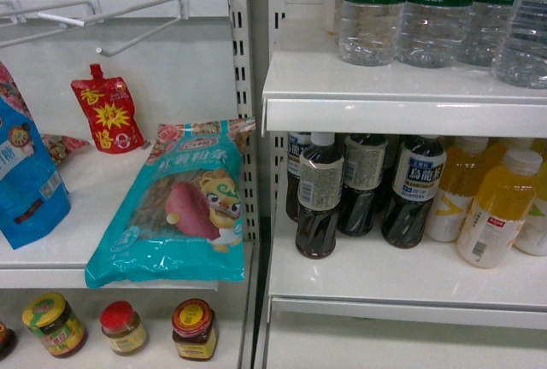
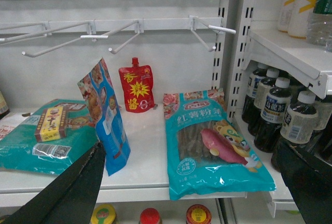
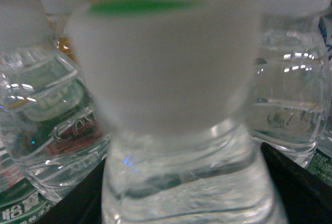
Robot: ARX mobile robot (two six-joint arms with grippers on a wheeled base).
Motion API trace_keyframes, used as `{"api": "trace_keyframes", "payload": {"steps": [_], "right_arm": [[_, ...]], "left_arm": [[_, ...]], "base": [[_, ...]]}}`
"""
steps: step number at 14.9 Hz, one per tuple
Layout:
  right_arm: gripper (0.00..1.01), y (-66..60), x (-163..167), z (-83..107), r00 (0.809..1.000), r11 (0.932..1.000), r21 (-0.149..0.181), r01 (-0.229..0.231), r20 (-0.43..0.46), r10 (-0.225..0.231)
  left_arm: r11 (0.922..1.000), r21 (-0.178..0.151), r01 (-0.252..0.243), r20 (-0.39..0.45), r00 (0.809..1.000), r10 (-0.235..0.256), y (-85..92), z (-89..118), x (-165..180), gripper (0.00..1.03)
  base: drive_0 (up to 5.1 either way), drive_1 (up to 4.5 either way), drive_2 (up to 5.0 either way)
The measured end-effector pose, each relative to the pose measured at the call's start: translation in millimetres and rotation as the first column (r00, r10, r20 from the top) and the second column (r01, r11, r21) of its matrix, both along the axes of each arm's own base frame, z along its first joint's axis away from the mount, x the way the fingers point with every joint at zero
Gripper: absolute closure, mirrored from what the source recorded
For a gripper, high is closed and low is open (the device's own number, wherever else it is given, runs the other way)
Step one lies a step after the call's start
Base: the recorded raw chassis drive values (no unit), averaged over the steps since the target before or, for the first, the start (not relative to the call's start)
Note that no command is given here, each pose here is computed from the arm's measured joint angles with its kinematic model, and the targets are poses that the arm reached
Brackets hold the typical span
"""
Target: Move water from second to third shelf
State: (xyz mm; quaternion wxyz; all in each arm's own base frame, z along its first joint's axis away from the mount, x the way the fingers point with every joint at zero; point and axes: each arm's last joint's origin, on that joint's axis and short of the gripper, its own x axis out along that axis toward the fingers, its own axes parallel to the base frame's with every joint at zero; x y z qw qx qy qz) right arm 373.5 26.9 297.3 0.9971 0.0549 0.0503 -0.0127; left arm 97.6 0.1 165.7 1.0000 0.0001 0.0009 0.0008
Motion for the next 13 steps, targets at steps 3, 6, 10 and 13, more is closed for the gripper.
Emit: {"api": "trace_keyframes", "payload": {"steps": [3, 6, 10, 13], "right_arm": [[0.01, -0.1, -1.2, 3.9, 1.0, 1.0, 0.002, 0.0, 0.022, 0.0], [0.03, 3.9, -8.9, 4.1, 1.0, 0.9993, -0.036, -0.011, 0.006, 0.011], [0.03, 6.1, -29.9, 10.1, 1.0, 0.9975, -0.07, -0.011, -0.006, 0.011], [0.03, 4.3, -54.2, 19.2, 0.999, 0.9962, -0.086, 0.016, 0.04, -0.012]], "left_arm": [[1.0, 0.0, 0.0, 0.0, 1.0, 0.0, 0.0, 0.0, 0.0, 0.05], [1.0, 0.0, 0.0, 0.0, 1.0, 0.0, 0.0, 0.0, 0.0, 0.05], [1.0, 0.0, 0.0, 0.0, 1.0, 0.0, 0.0, 0.0, 0.0, 0.05], [1.0, 0.0, 0.0, 0.0, 1.0, 0.0, 0.0, 0.0, 0.0, 0.05]], "base": [[0.0, 0.0, 0.0], [0.0, 0.0, 0.0], [0.0, 0.0, 0.0], [0.0, 0.0, 0.0]]}}
